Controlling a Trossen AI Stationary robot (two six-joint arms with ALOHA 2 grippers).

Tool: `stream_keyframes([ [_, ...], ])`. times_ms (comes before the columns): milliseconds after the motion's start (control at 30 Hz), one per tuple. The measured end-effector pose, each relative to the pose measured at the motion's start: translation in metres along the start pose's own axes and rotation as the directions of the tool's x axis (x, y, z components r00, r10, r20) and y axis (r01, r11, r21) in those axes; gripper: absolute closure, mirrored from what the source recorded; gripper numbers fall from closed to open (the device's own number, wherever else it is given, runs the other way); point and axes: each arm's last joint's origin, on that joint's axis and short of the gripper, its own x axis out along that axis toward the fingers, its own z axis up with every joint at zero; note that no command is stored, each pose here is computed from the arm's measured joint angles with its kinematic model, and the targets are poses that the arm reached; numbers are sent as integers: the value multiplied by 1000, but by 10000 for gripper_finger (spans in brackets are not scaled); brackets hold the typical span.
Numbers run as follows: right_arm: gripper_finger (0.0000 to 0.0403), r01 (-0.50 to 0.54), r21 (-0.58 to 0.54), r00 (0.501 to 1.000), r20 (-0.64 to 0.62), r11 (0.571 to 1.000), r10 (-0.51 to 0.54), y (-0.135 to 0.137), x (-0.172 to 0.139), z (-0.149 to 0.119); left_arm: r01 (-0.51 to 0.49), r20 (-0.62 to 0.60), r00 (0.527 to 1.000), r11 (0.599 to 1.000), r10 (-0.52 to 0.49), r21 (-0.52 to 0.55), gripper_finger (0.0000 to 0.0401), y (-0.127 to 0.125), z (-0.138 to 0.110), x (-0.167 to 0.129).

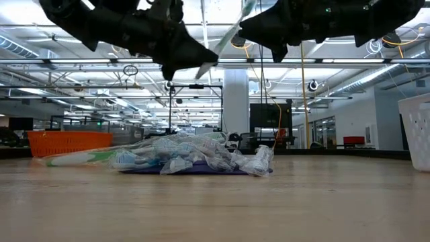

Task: Pick & Place Toothbrushes
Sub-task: Put the green toothbrush into the black bin

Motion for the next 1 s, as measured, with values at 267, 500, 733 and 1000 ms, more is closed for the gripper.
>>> stream_keyframes([
  [267,314,2,0,999,32,1000,-2,-1,2,1,3,-16,1000,1000,-3,11,394,-2,-2,18],
  [500,346,12,-16,999,43,1000,-11,-3,2,2,4,-25,1000,1000,-4,-5,374,-2,-3,22],
  [733,379,-39,18,999,13,999,39,-2,2,0,-21,-26,999,1000,21,5,392,-2,-4,22],
  [1000,308,-75,60,994,-75,995,79,-2,2,-8,-55,-4,998,998,55,17,386,-1,-1,21],
])
